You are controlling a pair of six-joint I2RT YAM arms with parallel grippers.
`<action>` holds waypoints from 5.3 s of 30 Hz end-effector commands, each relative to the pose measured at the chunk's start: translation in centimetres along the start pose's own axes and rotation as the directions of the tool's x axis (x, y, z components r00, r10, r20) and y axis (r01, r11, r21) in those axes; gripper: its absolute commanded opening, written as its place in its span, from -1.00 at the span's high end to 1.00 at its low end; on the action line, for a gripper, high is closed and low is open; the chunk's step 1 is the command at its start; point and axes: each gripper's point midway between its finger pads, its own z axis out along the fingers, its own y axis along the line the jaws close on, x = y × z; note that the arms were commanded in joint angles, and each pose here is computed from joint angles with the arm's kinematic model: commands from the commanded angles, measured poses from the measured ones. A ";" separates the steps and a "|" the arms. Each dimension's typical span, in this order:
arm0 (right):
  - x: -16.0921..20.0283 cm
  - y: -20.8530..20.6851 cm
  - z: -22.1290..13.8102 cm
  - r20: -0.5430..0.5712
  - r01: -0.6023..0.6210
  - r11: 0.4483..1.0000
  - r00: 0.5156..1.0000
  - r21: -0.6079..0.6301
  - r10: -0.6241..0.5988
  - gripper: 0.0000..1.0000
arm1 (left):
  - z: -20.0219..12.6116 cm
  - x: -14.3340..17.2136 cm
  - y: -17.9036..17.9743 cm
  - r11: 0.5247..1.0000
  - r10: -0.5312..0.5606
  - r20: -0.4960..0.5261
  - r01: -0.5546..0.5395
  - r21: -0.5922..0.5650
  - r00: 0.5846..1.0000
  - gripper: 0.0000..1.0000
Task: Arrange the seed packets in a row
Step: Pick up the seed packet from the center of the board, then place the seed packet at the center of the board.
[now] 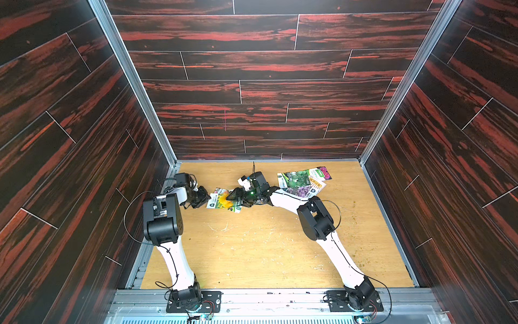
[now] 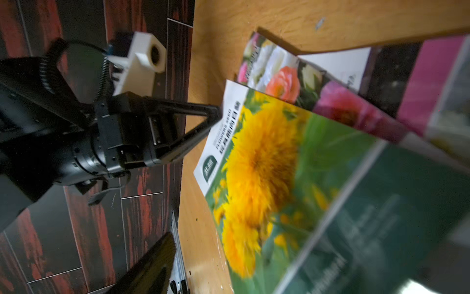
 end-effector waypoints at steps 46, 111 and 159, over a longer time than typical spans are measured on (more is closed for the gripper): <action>0.6 8.8 -8.3 0.040 -0.331 0.817 0.918 -0.473 0.395 -0.63 | -17.6 2.4 -13.6 0.923 -0.187 0.812 -0.184 0.338 0.553 1.00; -2.9 9.5 -9.3 0.087 -0.335 0.756 0.885 -0.563 0.457 0.44 | -13.6 7.1 -16.9 0.910 -0.065 0.760 -0.273 0.311 0.647 1.00; 21.6 10.6 -5.0 -0.277 0.078 0.979 0.952 -0.188 -0.129 1.00 | -20.0 11.8 -8.0 0.954 0.289 0.598 -0.177 -0.240 0.747 -0.76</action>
